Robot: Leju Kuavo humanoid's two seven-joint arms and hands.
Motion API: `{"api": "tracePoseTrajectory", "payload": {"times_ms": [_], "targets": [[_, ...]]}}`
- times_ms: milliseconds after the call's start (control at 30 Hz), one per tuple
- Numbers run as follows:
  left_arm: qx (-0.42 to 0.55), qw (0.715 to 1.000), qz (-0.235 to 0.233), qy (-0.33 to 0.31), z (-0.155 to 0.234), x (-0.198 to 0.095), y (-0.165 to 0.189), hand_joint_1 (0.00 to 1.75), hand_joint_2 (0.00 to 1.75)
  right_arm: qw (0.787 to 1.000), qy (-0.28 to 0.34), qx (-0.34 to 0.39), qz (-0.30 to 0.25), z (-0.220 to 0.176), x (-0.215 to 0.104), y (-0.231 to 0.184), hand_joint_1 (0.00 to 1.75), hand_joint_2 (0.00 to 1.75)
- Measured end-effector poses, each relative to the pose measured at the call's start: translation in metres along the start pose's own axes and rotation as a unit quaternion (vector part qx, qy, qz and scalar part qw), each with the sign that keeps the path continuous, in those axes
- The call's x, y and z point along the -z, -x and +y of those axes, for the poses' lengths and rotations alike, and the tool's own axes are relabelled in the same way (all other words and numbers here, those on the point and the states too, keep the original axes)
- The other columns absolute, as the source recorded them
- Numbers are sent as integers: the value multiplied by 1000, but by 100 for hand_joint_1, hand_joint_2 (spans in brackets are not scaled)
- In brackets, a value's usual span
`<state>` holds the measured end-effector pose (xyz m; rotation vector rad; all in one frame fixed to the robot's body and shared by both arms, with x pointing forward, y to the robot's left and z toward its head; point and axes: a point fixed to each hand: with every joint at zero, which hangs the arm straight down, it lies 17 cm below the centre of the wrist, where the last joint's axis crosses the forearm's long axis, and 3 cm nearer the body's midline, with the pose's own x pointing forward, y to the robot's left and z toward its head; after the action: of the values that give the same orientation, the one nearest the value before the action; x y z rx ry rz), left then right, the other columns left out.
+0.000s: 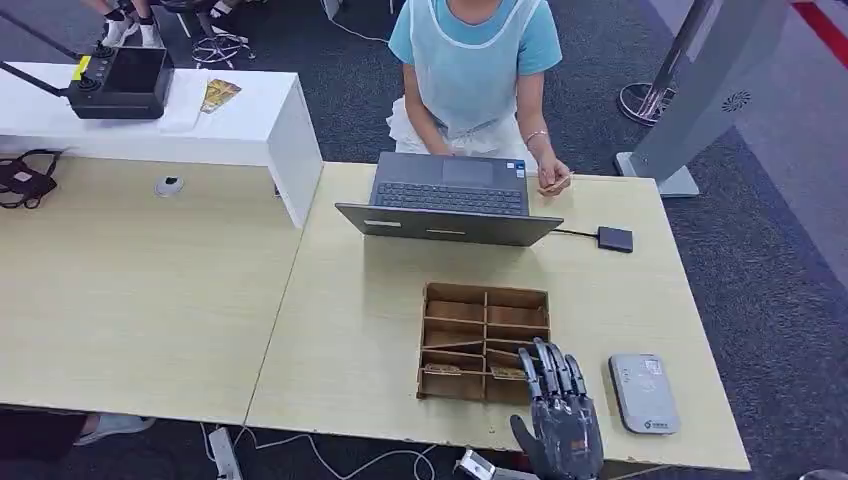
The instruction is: Pass the card to the sensor for recognition and then transmit it.
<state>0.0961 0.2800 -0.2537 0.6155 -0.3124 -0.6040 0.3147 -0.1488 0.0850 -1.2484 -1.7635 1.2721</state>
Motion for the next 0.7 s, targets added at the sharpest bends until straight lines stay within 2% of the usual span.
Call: {"api": "tracePoseTrajectory", "payload": {"times_ms": [367, 433, 700], "targets": [[1, 1000, -1, 2, -1, 0, 0, 0, 0, 1000, 2, 6, -12, -2, 8, -11, 24, 175], [1, 1000, -1, 2, -1, 0, 0, 0, 0, 1000, 2, 6, -14, -3, 10, -11, 31, 175], [2, 1000, -2, 7, -3, -1, 0, 0, 0, 1000, -5, 3, -11, 0, 13, -10, 30, 175]]}}
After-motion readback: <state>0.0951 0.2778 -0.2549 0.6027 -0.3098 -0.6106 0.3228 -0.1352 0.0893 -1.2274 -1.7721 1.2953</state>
